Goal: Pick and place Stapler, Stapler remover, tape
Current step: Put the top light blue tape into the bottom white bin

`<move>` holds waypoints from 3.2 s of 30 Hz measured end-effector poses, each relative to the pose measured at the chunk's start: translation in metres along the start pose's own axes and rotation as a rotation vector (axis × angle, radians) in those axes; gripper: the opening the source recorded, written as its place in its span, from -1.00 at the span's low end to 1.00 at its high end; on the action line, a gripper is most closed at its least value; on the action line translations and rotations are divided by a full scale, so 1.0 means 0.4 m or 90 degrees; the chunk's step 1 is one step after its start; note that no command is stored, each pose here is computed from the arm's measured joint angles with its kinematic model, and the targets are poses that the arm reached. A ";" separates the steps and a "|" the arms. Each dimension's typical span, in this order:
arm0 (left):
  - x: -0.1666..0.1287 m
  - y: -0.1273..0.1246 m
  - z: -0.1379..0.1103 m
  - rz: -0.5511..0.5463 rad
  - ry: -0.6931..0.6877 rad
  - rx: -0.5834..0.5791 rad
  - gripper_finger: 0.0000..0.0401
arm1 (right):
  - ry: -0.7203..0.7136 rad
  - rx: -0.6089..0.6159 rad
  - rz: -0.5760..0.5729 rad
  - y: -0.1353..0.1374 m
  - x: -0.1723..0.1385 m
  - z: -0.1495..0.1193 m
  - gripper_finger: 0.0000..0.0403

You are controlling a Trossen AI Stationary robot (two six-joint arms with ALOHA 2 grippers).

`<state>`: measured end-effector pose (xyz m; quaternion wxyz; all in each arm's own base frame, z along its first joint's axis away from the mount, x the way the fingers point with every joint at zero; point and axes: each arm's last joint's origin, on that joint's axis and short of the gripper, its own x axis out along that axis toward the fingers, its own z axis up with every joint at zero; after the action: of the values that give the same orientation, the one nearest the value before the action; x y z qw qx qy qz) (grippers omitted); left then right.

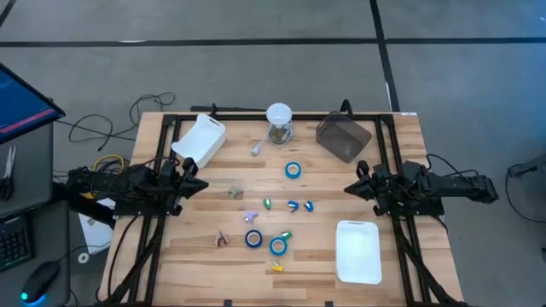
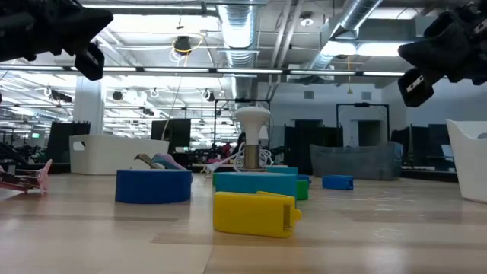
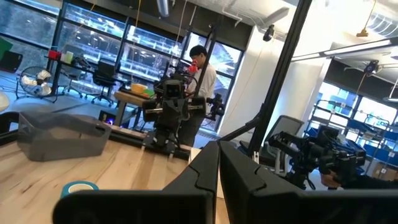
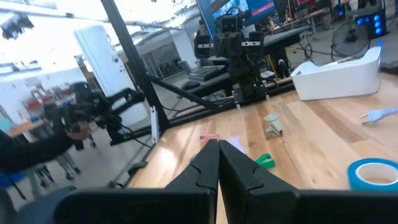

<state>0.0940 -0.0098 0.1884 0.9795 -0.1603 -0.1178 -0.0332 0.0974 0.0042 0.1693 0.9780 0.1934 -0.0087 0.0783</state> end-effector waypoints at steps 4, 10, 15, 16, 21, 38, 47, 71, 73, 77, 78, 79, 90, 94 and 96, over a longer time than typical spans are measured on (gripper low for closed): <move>0.000 -0.002 0.008 -0.006 -0.020 -0.002 -0.96 | -0.028 0.035 0.013 0.005 0.000 0.011 -1.00; -0.003 -0.006 0.034 0.005 -0.096 -0.024 -0.96 | -0.082 0.099 0.043 0.015 -0.003 0.035 -1.00; -0.003 -0.006 0.038 0.005 -0.108 -0.075 -0.96 | -0.119 0.098 0.052 0.034 -0.013 0.078 -1.00; -0.001 -0.006 0.037 0.010 -0.106 -0.083 -0.96 | -0.123 0.098 0.046 0.035 -0.014 0.082 -1.00; 0.022 -0.013 0.061 0.037 -0.082 -0.088 -0.96 | -0.137 0.096 0.014 0.044 -0.015 0.114 -1.00; 0.163 -0.041 0.145 0.187 0.004 0.066 -0.96 | 0.017 0.077 -0.192 0.055 0.081 0.213 -1.00; 0.164 -0.052 0.195 0.215 -0.046 0.073 -0.96 | 0.057 -0.011 -0.297 0.062 0.173 0.294 -1.00; 0.164 -0.053 0.198 0.213 -0.052 0.066 -0.96 | 0.161 -0.017 -0.411 -0.063 0.406 0.224 -0.92; 0.164 -0.053 0.198 0.213 -0.052 0.066 -0.96 | 0.179 -0.015 -0.421 -0.075 0.422 0.218 -0.82; 0.164 -0.053 0.198 0.213 -0.052 0.066 -0.96 | 0.220 0.003 -0.437 -0.099 0.455 0.214 -0.57; 0.164 -0.053 0.198 0.213 -0.052 0.066 -0.96 | 0.232 0.016 -0.440 -0.106 0.461 0.214 -0.51; 0.164 -0.053 0.198 0.213 -0.052 0.066 -0.96 | 0.245 0.031 -0.436 -0.112 0.470 0.215 -0.46; 0.164 -0.053 0.198 0.213 -0.052 0.066 -0.96 | 0.435 0.106 -0.448 -0.161 0.557 0.198 -0.29; 0.163 -0.053 0.198 0.213 -0.052 0.066 -0.96 | 0.488 0.109 -0.463 -0.177 0.580 0.175 -0.36; 0.164 -0.053 0.198 0.213 -0.051 0.066 -0.96 | 0.503 0.114 -0.462 -0.186 0.593 0.163 -0.39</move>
<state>0.1379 -0.0061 0.2835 0.9727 -0.1283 -0.1302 0.1430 0.3443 -0.0532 0.2128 0.8506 0.2222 0.4339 -0.1973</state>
